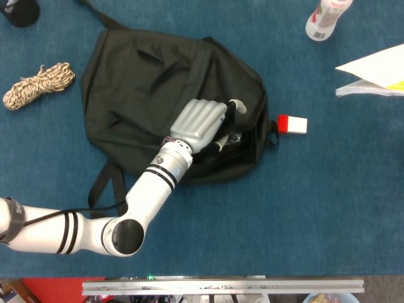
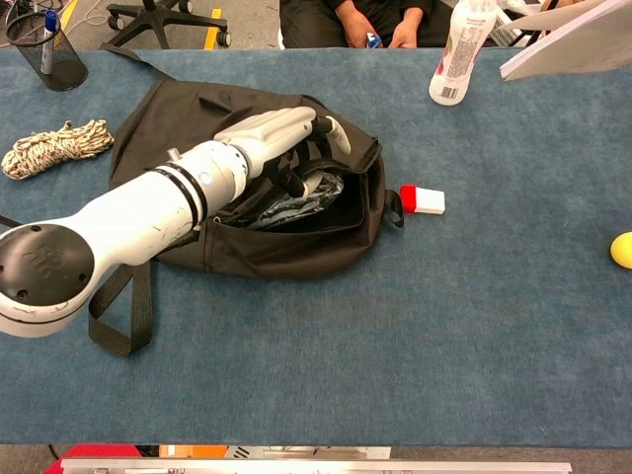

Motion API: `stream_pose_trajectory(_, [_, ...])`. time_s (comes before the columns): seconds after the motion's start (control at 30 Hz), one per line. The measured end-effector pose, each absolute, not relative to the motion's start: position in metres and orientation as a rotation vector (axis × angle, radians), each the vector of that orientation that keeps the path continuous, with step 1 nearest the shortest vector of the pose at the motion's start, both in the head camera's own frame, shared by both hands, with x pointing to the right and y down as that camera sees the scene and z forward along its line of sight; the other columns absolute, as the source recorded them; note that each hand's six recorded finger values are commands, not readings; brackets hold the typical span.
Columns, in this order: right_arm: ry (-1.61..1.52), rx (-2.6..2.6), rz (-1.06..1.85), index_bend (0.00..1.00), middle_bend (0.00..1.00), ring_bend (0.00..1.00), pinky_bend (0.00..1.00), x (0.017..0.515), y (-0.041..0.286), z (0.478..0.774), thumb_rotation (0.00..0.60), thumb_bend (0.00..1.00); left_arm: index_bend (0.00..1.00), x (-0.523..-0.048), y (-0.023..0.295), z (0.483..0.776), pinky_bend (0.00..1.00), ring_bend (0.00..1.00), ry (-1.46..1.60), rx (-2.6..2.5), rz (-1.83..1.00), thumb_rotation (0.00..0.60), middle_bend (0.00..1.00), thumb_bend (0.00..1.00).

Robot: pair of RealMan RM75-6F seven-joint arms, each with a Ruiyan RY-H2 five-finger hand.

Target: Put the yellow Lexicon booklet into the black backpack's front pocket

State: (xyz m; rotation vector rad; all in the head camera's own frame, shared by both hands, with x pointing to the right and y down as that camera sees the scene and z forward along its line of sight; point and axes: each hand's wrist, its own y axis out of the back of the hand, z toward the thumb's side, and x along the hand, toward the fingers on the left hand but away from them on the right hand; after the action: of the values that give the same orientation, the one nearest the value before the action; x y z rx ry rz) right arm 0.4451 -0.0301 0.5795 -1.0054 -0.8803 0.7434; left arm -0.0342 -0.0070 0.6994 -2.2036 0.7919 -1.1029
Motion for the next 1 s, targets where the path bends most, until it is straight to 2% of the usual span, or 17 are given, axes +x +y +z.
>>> stream_pose_trajectory(0.17, [-0.879, -1.011, 0.745, 0.8, 0.72, 0.55, 0.54, 0.445, -0.03, 0.581, 0.6, 0.39, 0.25, -0.032, -0.006, 0.698, 0.63, 0.41, 0.788, -2.192, -1.095, 0.6, 0.36, 0.54])
stream_pose_trajectory(0.33, [-0.88, -1.009, 0.744, 0.8, 0.72, 0.55, 0.54, 0.446, -0.029, 0.581, 0.6, 0.39, 0.37, -0.032, -0.011, 0.702, 0.63, 0.47, 0.825, -2.144, -1.109, 0.6, 0.44, 0.54])
stream_pose_trajectory(0.43, [-0.882, -1.008, 0.745, 0.8, 0.72, 0.55, 0.54, 0.447, -0.029, 0.58, 0.6, 0.39, 0.42, -0.033, -0.015, 0.706, 0.69, 0.55, 0.849, -2.119, -1.127, 0.6, 0.52, 0.54])
stream_pose_trajectory(0.5, [-0.884, -1.007, 0.747, 0.8, 0.72, 0.55, 0.54, 0.449, -0.028, 0.58, 0.6, 0.39, 0.5, -0.034, -0.018, 0.706, 0.74, 0.61, 0.874, -2.106, -1.129, 0.6, 0.59, 0.54])
stream_pose_trajectory(0.6, [-0.882, -1.008, 0.749, 0.8, 0.72, 0.55, 0.54, 0.449, -0.028, 0.58, 0.6, 0.39, 0.57, -0.038, -0.025, 0.704, 0.78, 0.65, 0.929, -2.082, -1.126, 0.6, 0.65, 0.54])
stream_pose_trajectory(1.0, [-0.869, -1.035, 0.73, 0.8, 0.72, 0.55, 0.54, 0.44, -0.029, 0.586, 0.6, 0.39, 0.58, -0.063, -0.054, 0.683, 0.79, 0.65, 1.193, -2.094, -1.045, 0.6, 0.66, 0.54])
